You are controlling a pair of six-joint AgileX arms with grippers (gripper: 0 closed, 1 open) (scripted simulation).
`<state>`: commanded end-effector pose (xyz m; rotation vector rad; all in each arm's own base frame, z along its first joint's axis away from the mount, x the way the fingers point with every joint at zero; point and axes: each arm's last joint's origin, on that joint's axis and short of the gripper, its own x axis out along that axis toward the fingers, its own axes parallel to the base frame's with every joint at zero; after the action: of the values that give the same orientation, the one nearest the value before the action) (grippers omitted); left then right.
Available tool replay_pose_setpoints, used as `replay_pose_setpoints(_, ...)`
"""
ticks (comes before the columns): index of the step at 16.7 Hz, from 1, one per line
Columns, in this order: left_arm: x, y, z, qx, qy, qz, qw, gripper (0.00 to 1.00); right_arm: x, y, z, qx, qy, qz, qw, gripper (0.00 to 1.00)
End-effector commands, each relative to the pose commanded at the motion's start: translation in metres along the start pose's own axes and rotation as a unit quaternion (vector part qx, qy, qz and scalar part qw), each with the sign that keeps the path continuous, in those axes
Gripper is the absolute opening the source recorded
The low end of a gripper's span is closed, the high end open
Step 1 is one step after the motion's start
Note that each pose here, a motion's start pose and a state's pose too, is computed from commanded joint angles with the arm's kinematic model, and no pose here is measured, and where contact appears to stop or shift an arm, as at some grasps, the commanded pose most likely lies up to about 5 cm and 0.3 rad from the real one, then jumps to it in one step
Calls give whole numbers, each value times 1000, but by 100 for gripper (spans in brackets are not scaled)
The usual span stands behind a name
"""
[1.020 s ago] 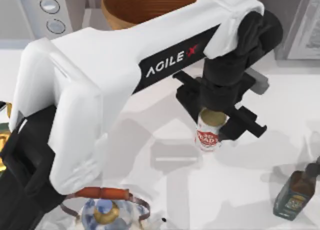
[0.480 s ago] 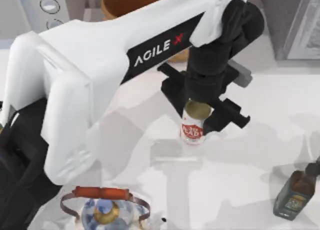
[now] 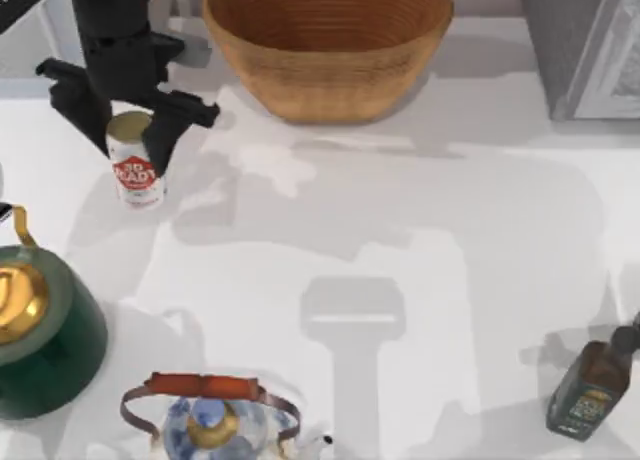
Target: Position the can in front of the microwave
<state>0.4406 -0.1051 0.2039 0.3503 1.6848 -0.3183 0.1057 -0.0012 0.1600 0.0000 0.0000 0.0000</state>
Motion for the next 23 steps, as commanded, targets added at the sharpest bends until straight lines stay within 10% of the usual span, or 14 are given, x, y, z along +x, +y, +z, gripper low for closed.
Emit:
replay_pose_setpoints(8,8,228,-112,-182,-63,-12,981,0,0,0,0,0,0,0,1000,100)
replay_pose_setpoints(23,21,248,-128,-198,-69,-9,978,0,0,0,0,0,0,0,1000,100)
